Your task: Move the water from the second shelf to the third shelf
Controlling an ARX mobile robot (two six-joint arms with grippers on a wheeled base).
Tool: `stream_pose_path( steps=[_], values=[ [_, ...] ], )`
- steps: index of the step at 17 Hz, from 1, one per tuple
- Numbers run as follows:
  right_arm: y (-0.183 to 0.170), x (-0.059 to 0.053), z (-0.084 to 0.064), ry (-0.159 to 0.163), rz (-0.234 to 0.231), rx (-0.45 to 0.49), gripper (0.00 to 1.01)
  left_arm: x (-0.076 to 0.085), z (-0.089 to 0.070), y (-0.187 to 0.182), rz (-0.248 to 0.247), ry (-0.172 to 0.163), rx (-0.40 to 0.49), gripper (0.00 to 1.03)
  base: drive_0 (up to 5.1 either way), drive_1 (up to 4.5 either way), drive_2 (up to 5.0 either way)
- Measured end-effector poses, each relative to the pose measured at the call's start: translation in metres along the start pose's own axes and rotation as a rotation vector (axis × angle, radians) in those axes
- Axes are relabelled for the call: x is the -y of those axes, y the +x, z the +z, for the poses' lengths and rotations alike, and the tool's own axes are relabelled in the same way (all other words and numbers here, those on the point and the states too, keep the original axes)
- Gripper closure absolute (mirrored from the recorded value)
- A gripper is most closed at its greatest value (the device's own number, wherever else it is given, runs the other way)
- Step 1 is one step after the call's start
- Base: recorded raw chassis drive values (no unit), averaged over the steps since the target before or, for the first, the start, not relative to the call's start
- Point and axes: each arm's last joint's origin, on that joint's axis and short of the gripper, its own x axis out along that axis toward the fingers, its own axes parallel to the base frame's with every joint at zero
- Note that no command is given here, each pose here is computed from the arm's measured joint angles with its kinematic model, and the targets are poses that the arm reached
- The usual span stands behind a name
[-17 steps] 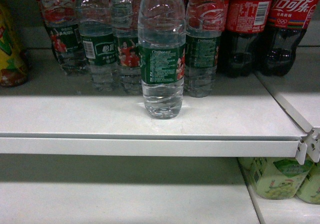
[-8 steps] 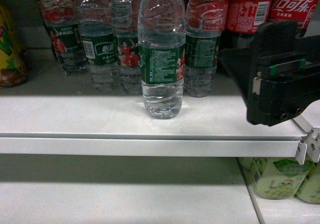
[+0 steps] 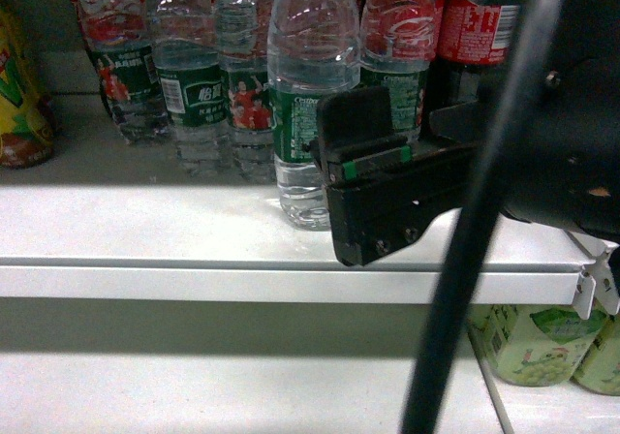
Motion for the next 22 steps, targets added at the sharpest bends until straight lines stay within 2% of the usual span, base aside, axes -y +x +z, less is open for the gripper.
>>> stream_pose_path(
  steps=[2, 5, 8, 10, 16, 19, 22],
  values=[
    [0.016, -0.001, 0.004, 0.024, -0.019, -0.02, 0.03, 0.0, 0.0, 0.0, 0.0, 0.0, 0.0, 0.05, 0.0, 0.0, 0.0],
    [0.033, -0.006, 0.01, 0.039, -0.025, -0.033, 0.03, 0.0, 0.0, 0.0, 0.0, 0.0, 0.0, 0.05, 0.0, 0.0, 0.0],
    [0.047, -0.011, 0.012, 0.059, -0.052, -0.043, 0.03, 0.0, 0.0, 0.0, 0.0, 0.0, 0.0, 0.05, 0.0, 0.0, 0.0],
    [0.054, -0.011, 0.012, 0.089, -0.069, -0.051, 0.03, 0.0, 0.0, 0.0, 0.0, 0.0, 0.0, 0.05, 0.0, 0.0, 0.0],
    [0.071, -0.015, 0.012, 0.145, -0.113, -0.046, 0.03, 0.0, 0.0, 0.0, 0.0, 0.0, 0.0, 0.05, 0.0, 0.0, 0.0],
    [0.078, -0.018, 0.011, 0.151, -0.135, -0.043, 0.03, 0.0, 0.0, 0.0, 0.0, 0.0, 0.0, 0.05, 0.0, 0.0, 0.0],
    [0.088, -0.018, 0.002, 0.148, -0.163, -0.065, 0.03, 0.0, 0.0, 0.0, 0.0, 0.0, 0.0, 0.05, 0.0, 0.0, 0.0]
  ],
)
